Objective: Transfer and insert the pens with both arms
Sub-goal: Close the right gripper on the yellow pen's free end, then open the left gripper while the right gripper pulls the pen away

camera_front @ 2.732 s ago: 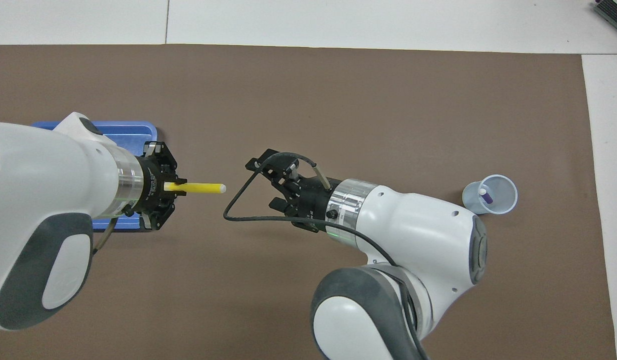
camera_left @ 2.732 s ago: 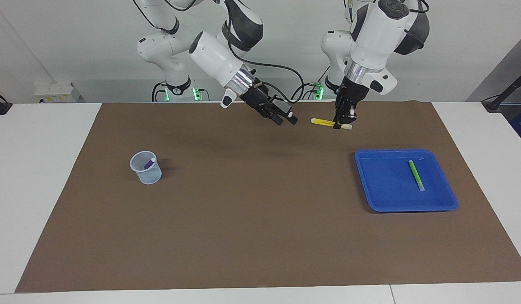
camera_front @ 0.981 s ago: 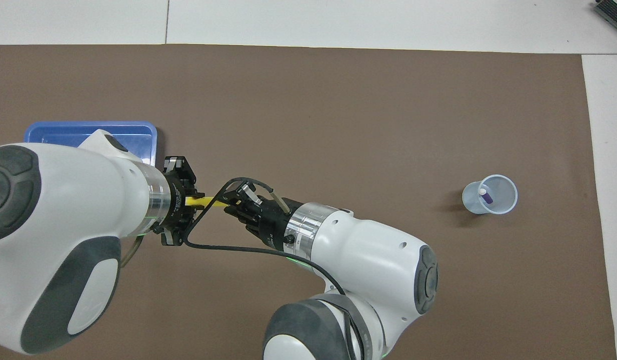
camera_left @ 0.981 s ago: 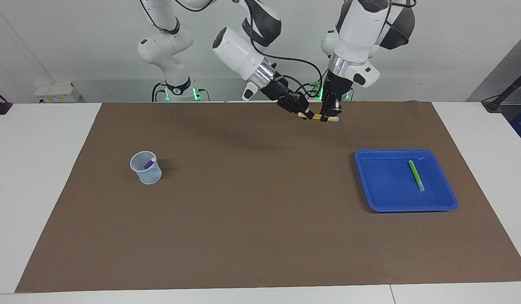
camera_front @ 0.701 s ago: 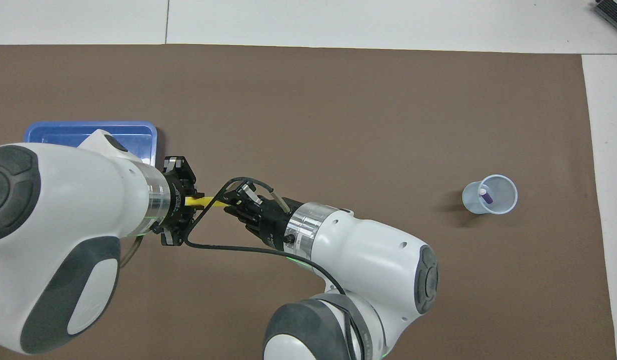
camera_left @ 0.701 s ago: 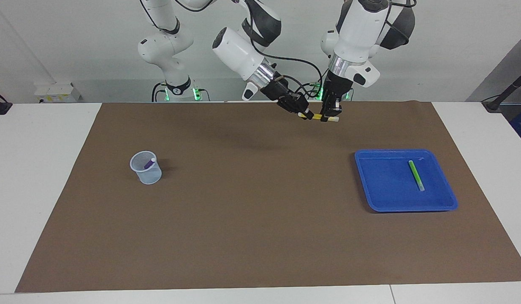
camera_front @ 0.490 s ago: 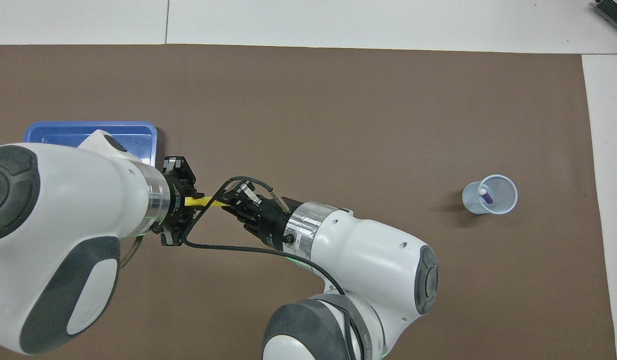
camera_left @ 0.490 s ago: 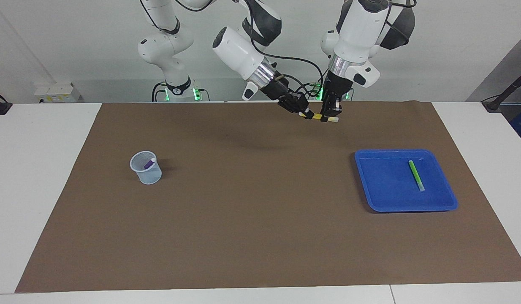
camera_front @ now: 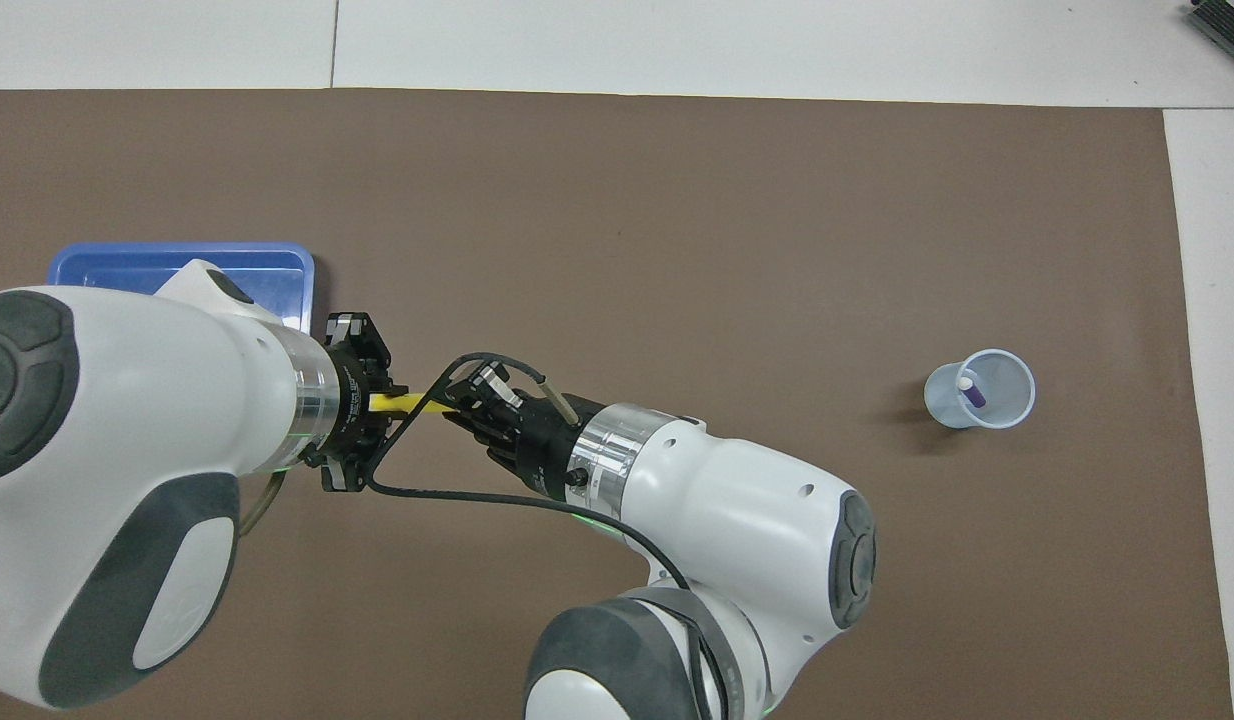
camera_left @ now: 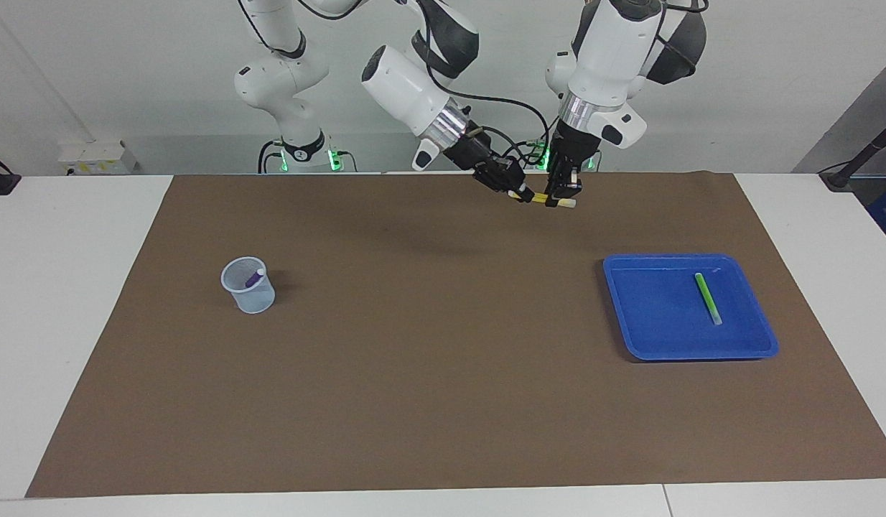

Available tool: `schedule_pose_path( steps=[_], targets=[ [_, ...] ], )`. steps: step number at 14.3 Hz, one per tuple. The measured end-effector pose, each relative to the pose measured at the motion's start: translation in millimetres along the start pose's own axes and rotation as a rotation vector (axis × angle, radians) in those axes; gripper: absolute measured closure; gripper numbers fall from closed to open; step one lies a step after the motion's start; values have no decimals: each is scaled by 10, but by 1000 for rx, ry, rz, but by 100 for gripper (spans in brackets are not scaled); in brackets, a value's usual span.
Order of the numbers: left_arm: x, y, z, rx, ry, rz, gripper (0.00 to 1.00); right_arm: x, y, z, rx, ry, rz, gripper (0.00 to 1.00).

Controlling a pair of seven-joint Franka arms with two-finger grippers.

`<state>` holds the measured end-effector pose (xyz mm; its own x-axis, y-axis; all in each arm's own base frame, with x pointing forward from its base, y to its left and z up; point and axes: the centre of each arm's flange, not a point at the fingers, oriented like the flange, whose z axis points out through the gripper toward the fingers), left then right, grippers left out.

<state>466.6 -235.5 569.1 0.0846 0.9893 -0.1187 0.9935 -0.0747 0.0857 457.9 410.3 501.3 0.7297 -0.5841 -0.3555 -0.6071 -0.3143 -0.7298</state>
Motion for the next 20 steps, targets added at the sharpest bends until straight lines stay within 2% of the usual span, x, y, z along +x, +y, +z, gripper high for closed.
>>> schedule_pose_path(
  steps=[10,12,17,18,20],
  targets=[
    [2,1,0,-1,1,35,81,0,-6,-2,0,-1,-12,79],
    [-1,-6,-12,-2,3,72,65,76,3,-9,-13,-8,-44,79],
    [3,-18,-47,-9,4,87,7,315,44,-42,-72,-60,-153,81],
    [5,-17,-47,-9,4,87,0,406,58,-65,-90,-79,-188,81],
    [9,-17,-44,-8,5,102,0,638,88,-144,-141,-113,-275,81]
  ],
)
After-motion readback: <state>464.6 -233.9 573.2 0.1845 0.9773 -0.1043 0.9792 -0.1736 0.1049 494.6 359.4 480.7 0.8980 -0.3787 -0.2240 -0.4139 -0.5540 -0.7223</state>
